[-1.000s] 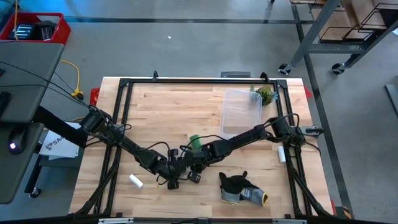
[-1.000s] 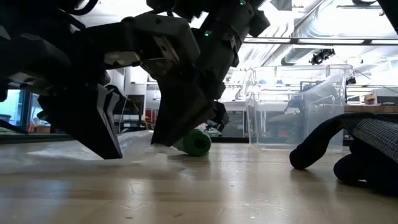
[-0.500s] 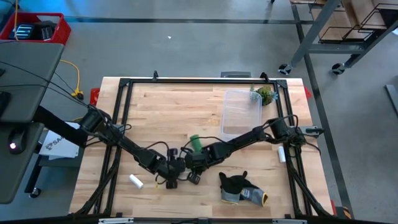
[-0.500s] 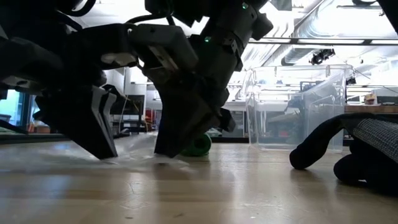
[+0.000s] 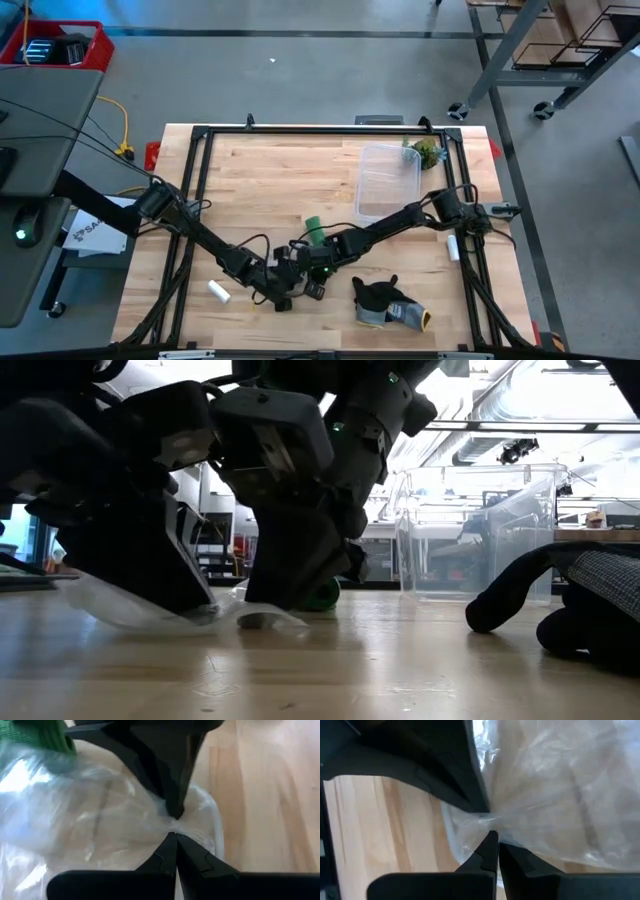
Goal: Roll bandage
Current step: Open the transparent zip bag
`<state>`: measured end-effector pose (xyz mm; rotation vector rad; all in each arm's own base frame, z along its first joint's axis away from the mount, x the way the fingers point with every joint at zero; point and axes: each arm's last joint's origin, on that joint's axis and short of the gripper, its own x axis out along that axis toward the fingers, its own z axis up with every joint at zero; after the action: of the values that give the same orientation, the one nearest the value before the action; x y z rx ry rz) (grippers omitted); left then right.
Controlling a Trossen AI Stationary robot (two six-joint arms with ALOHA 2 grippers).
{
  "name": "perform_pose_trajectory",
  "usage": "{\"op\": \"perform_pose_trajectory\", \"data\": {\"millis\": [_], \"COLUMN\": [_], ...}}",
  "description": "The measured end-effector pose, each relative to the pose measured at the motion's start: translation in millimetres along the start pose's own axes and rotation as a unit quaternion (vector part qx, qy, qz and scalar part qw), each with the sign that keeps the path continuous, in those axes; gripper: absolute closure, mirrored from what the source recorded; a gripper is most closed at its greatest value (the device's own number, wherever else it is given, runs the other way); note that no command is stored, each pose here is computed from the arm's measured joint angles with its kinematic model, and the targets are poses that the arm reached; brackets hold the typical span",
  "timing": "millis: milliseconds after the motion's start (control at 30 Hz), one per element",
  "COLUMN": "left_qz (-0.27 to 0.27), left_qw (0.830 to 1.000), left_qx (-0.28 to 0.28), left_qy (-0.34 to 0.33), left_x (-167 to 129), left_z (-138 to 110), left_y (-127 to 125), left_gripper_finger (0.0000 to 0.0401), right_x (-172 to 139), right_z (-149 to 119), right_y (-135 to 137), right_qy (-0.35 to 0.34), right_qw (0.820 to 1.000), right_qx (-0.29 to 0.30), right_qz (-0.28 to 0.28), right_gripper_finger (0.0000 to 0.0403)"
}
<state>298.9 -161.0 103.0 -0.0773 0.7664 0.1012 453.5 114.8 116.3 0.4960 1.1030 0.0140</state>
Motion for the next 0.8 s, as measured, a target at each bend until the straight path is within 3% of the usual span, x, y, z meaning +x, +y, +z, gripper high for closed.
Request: {"op": "perform_pose_trajectory", "data": {"millis": [133, 267, 500, 633, 800], "left_qz": [-0.010, -0.039, -0.010, 0.006, 0.036], "left_qw": [1.000, 0.997, 0.991, 0.992, 0.993], "left_qx": [-0.004, -0.005, 0.022, 0.049, 0.068], "left_qy": [-0.016, -0.065, -0.132, -0.115, -0.089], "left_x": [-8, -29, -64, -87, -124], "left_z": [5, 22, 44, 49, 51], "left_y": [-4, -7, 5, 17, 36], "left_gripper_finger": [0.0401, 0.0401, 0.0401, 0.0401, 0.0401], "right_x": [-10, -36, -79, -101, -106], "right_z": [5, 28, 48, 52, 48], "right_y": [1, 15, 20, 18, 7], "right_qy": [-0.009, -0.105, -0.173, -0.177, -0.137], "right_qw": [0.999, 0.991, 0.979, 0.979, 0.988], "right_qx": [-0.034, -0.076, -0.083, -0.089, -0.072], "right_qz": [0.005, 0.040, 0.064, 0.044, 0.012], "right_gripper_finger": [0.0403, 0.0403, 0.0402, 0.0402, 0.0402]}}
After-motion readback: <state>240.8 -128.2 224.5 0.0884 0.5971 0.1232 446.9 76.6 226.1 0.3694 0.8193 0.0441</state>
